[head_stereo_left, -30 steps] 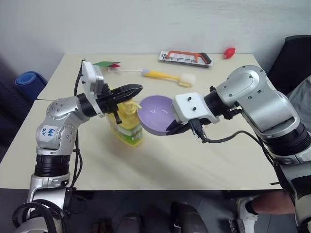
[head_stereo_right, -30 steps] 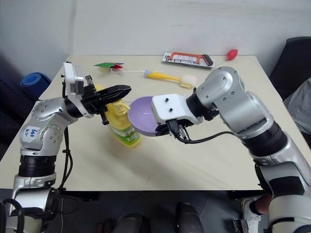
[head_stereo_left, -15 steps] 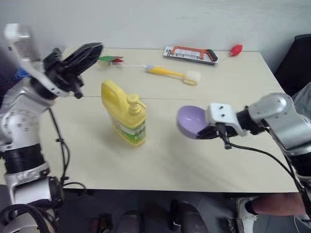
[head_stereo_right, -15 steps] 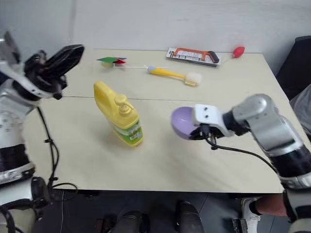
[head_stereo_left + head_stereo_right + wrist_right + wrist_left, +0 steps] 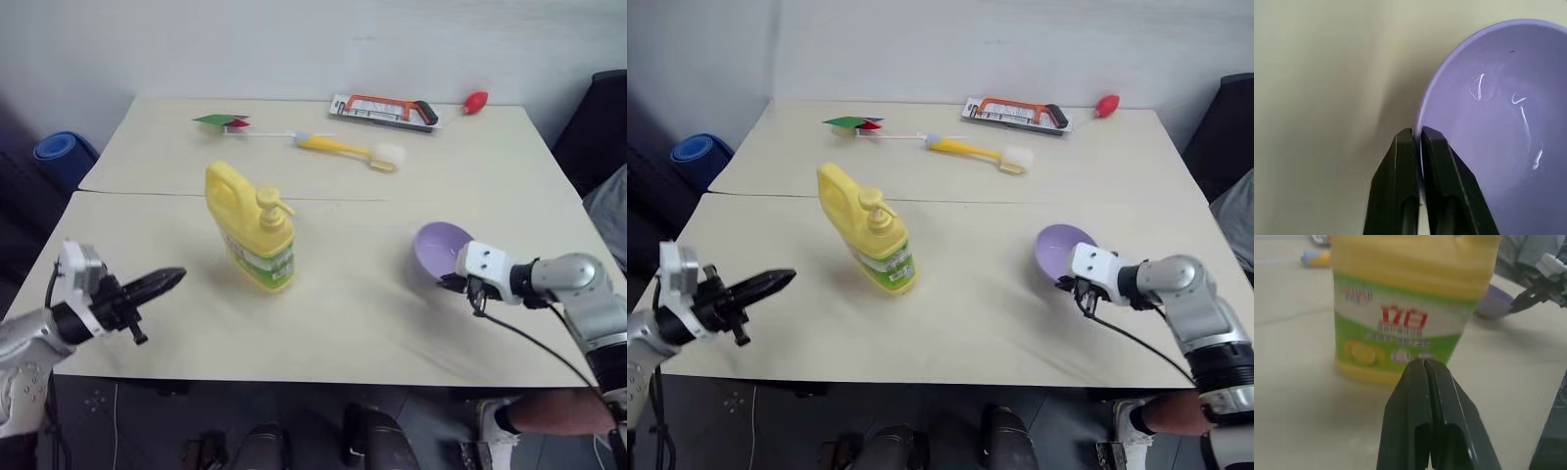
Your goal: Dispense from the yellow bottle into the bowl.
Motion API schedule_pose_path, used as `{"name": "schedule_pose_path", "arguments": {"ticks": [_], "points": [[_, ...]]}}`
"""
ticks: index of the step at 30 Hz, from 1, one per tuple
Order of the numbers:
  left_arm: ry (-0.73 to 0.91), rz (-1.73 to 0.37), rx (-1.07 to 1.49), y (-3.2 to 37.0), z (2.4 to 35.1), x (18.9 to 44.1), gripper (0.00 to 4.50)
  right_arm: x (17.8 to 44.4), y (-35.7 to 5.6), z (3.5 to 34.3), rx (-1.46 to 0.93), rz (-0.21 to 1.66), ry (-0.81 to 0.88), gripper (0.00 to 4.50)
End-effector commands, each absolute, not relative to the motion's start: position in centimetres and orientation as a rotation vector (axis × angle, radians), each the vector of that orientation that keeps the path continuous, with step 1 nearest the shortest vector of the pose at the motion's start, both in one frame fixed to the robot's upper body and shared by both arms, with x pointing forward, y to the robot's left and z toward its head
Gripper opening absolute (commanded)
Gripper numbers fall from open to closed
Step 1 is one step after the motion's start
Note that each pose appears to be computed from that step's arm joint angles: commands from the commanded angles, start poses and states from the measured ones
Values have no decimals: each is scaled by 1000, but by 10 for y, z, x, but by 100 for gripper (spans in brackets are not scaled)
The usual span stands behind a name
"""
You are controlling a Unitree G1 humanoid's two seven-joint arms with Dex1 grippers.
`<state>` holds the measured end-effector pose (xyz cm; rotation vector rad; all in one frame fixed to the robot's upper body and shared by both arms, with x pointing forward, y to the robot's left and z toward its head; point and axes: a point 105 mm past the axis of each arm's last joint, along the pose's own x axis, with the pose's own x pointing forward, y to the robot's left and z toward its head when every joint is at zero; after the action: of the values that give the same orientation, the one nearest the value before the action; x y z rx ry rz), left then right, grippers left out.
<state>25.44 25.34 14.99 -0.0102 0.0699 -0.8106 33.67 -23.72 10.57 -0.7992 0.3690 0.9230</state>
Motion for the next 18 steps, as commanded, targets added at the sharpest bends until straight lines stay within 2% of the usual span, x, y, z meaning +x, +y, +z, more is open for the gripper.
{"name": "schedule_pose_path", "arguments": {"ticks": [1,6,8,10,12,14,18], "points": [[69,-775,53,253,140,253,57,337,-243,122,-798,886,202,140],[87,-750,127,253,125,245,208,314,-244,152,-678,898,-62,316],[73,-735,178,256,119,240,265,296,-241,159,-647,932,-150,376],[73,-750,234,255,112,232,326,273,-235,152,-612,1005,-148,448],[52,-780,255,250,107,223,326,251,-228,141,-631,1101,-134,448],[99,-789,283,247,92,212,326,234,-225,128,-578,1123,-109,448],[134,-754,345,251,71,207,326,223,-227,107,-478,1088,-48,448]]}}
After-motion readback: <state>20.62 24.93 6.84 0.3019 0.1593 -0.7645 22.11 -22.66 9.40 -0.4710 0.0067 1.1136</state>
